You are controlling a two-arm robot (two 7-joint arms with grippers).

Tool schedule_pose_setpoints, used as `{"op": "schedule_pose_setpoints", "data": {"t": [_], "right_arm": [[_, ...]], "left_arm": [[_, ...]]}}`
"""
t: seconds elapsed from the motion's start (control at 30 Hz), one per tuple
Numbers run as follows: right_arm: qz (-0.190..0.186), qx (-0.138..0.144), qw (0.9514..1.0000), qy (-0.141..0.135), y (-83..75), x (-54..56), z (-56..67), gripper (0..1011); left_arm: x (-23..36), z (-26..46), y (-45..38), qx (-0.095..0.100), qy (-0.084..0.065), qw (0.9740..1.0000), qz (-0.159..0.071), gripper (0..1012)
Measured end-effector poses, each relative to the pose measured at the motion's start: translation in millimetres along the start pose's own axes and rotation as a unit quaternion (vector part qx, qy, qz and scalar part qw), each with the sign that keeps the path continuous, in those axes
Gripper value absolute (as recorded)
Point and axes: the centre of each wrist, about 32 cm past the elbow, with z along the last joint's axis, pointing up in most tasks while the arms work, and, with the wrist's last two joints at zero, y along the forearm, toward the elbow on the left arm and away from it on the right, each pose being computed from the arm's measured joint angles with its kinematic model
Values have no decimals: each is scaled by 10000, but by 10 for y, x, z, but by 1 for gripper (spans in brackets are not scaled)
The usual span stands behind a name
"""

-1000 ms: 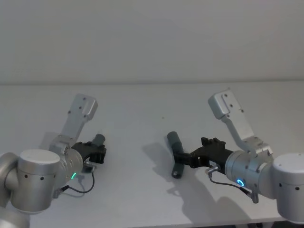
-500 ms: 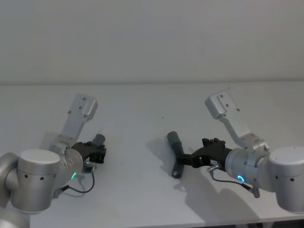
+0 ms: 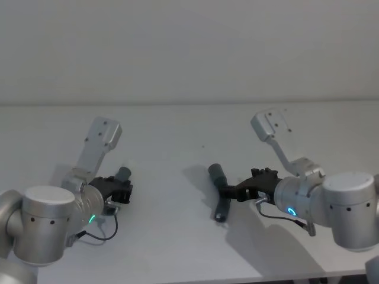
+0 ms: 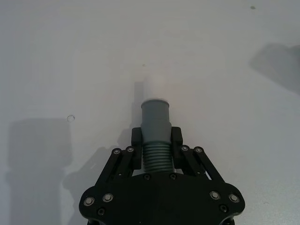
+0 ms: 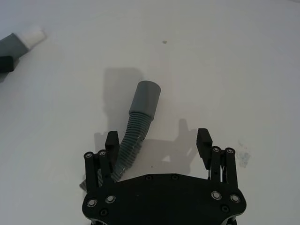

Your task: Use both hands to pick up one end of the pipe from the table, align the ends, and insert them.

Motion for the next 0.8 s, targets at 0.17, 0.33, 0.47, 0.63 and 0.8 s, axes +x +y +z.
{"op": "schedule_pose_setpoints", "data": {"t": [0.17, 0.33, 0.47, 0.63, 0.8], "right_arm": [[-46, -54, 9999, 100, 49, -21, 32, 1002], [-83, -105, 9997, 201, 82, -57, 59, 1002], [-95, -149, 9994, 291, 103, -96, 79, 1002], [-101, -191, 9992, 341, 114, -126, 93, 1002], [-100, -224, 9991, 355, 122, -154, 112, 1002]], "left_arm": [[0, 0, 0, 0, 0, 10000, 0, 322], [0, 1, 0, -1, 0, 10000, 0, 322], [0, 1, 0, -1, 0, 10000, 0, 322], [0, 1, 0, -1, 0, 10000, 0, 322], [0, 0, 0, 0, 0, 10000, 0, 322]]}}
